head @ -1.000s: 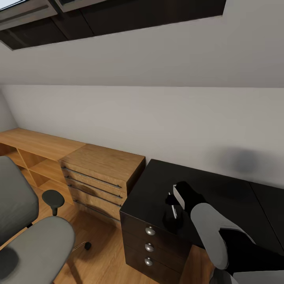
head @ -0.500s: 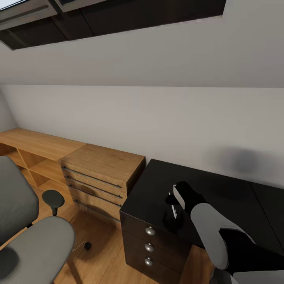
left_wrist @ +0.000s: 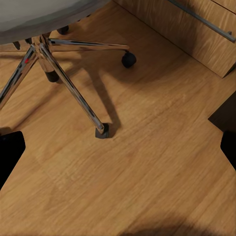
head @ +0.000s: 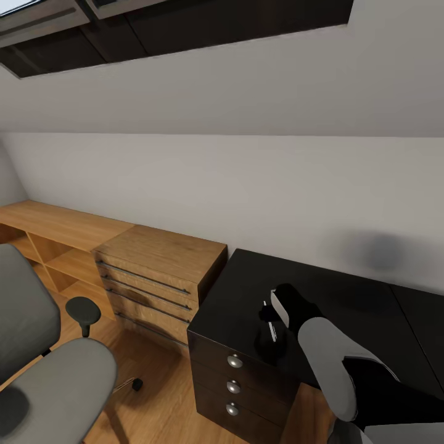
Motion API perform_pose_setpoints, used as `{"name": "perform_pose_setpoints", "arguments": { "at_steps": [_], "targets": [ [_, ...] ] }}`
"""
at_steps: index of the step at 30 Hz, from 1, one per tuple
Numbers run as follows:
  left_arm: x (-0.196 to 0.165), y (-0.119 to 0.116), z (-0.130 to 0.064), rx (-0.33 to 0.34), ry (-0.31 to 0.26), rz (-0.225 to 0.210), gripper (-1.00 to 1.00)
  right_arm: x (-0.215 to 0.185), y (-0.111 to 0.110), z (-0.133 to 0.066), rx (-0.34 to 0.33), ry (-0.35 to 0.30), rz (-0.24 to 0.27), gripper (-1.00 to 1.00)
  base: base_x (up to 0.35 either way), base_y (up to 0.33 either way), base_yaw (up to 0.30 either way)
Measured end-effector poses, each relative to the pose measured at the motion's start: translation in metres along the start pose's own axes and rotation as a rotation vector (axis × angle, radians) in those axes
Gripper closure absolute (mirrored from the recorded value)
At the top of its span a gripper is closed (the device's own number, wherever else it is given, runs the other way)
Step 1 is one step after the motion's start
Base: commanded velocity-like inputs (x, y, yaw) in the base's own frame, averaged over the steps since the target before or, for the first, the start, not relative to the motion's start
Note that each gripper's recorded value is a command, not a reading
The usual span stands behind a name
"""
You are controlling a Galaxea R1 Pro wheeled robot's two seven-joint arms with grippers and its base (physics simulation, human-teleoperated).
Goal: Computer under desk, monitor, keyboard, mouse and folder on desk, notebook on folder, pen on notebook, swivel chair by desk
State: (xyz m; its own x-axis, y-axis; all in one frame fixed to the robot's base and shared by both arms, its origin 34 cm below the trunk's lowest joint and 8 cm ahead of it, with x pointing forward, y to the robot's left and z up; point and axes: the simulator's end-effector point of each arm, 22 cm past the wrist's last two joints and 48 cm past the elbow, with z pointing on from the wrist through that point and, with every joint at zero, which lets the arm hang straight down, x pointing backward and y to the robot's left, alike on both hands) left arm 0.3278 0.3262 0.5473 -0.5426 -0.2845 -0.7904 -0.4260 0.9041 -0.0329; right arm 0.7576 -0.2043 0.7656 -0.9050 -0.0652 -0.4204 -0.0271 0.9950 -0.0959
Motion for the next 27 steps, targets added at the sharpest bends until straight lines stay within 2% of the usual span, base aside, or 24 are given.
{"name": "perform_pose_setpoints", "arguments": {
  "at_steps": [27],
  "targets": [
    [-0.0001, 0.0002, 0.0001, 0.000, 0.000, 0.000, -1.00, 0.0047, 0.0018, 0.0002, -0.003, 0.019, -0.003, -1.00, 0.000, 0.000, 0.000]
  ]
}}
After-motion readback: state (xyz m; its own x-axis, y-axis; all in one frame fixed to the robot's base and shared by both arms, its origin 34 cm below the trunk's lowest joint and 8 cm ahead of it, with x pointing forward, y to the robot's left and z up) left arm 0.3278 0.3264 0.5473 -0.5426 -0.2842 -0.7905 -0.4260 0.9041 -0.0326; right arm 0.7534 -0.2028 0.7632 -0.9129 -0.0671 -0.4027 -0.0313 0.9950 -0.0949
